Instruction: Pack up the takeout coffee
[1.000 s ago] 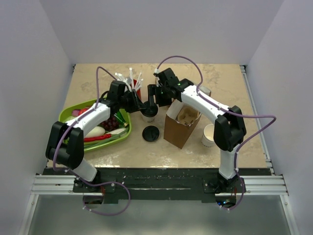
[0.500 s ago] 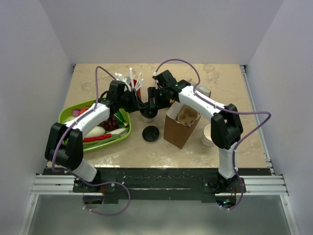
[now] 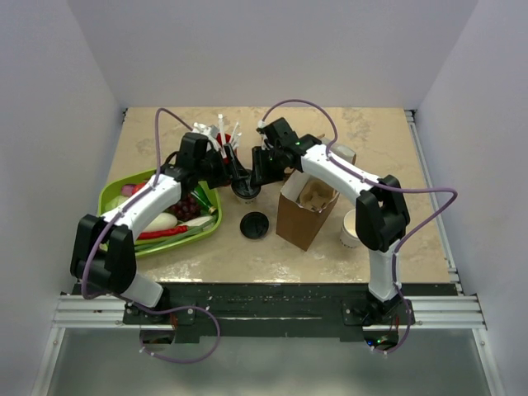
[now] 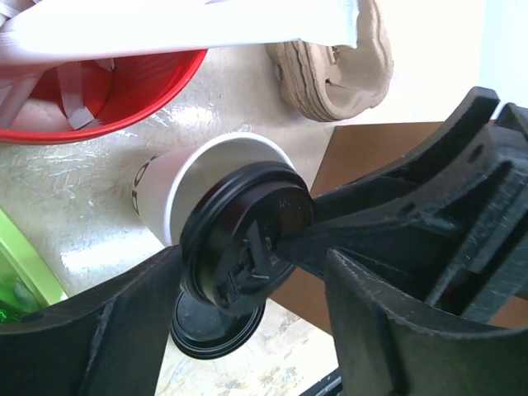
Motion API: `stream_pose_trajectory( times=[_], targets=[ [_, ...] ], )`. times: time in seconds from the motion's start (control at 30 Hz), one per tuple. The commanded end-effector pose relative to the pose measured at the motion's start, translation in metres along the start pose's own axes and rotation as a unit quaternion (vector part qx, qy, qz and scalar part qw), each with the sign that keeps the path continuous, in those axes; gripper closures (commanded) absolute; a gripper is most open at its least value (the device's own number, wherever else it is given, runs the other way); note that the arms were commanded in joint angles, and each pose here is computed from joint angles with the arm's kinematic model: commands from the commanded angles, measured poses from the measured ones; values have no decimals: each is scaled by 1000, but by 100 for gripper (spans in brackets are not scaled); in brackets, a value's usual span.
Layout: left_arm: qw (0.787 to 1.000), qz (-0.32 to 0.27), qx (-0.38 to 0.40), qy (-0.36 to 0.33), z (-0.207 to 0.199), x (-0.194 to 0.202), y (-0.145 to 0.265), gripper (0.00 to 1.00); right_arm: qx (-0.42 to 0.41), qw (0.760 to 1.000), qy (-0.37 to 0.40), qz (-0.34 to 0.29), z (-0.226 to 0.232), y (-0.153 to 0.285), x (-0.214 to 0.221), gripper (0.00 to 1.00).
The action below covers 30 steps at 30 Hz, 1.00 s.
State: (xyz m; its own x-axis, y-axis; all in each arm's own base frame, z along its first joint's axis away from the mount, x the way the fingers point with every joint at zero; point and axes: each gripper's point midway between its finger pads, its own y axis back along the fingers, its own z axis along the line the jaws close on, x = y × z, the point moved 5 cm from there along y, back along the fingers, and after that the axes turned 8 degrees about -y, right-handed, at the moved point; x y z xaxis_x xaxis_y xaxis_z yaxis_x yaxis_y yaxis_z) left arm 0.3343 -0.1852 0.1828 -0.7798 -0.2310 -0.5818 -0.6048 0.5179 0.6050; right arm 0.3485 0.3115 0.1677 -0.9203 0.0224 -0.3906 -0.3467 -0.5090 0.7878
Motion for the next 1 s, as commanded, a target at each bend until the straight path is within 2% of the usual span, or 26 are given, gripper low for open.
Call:
stream_pose_trajectory(
  times=[0.0,0.17,0.37,0.67,0.97],
  targets=[
    [998,-41,20,-31,-19,-24,21,23,-11,1000,-3,-16,9,5,-10,60],
    [997,-56,17,-45,-23,-31,31,18,-16,1000,-3,-27,13,12,-15,64],
    [996,-68,-31,-53,-12,-36,35,9,-18,999,-7,-39,16,17,-22,65],
    [998,-33,-41,-42,8,-25,18,9,-13,999,-18,-40,13,6,-28,64],
    [997,-20,-62,-29,25,-17,13,15,-2,999,-20,-42,11,-3,-32,63]
  ],
)
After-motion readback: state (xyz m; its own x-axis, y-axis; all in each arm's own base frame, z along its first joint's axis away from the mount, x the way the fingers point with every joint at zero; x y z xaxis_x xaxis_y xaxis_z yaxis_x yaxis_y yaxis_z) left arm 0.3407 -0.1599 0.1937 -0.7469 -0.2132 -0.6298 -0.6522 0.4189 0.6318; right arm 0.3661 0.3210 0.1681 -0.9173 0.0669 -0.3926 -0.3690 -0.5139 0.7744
